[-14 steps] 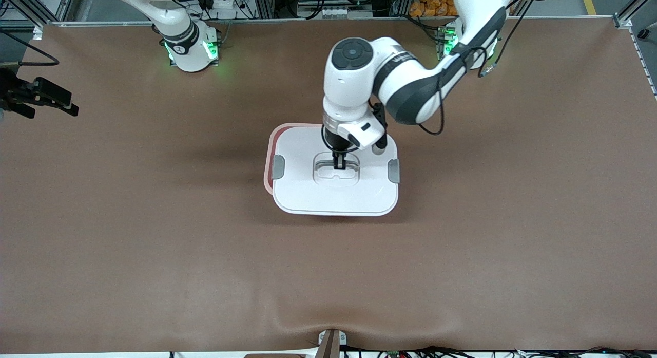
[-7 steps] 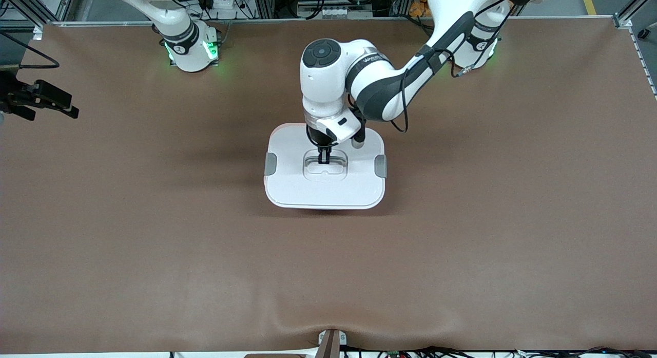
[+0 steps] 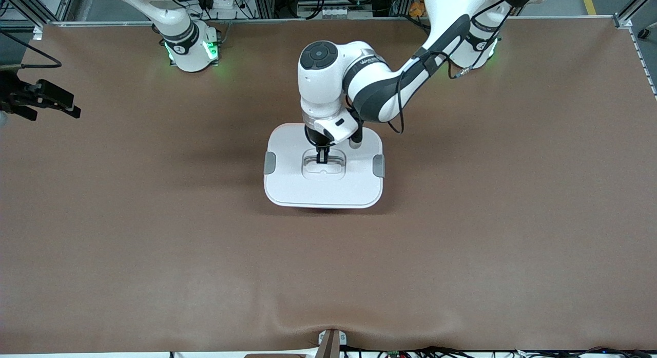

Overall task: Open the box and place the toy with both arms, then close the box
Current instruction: 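Lower the white lid onto the box with the left gripper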

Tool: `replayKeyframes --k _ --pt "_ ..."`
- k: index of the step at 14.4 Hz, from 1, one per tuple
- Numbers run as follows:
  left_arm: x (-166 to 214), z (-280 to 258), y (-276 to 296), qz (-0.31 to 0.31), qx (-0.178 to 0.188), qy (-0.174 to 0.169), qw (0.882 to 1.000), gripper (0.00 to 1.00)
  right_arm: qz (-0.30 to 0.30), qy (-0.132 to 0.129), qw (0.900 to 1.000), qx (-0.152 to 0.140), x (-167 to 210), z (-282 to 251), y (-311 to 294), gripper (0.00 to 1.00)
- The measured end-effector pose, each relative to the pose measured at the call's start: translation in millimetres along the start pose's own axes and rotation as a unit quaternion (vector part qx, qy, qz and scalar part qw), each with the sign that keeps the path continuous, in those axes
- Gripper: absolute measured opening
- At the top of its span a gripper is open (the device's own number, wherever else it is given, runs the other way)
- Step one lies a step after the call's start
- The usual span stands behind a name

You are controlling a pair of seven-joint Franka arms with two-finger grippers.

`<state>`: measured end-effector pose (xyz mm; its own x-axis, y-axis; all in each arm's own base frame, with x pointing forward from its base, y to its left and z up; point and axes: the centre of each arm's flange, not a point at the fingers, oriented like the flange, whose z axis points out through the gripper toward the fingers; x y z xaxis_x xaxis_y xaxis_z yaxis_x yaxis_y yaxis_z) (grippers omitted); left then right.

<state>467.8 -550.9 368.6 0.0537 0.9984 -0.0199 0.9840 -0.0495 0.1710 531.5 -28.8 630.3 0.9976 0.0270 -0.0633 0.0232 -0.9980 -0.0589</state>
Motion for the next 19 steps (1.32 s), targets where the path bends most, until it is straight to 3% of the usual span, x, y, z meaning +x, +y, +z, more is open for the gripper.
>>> replayKeyframes --k 19 --pt "-4.5 0.1 -5.0 0.005 0.000 0.001 1.000 0.07 0.000 -0.002 1.000 0.000 0.7 1.1 0.5 1.00"
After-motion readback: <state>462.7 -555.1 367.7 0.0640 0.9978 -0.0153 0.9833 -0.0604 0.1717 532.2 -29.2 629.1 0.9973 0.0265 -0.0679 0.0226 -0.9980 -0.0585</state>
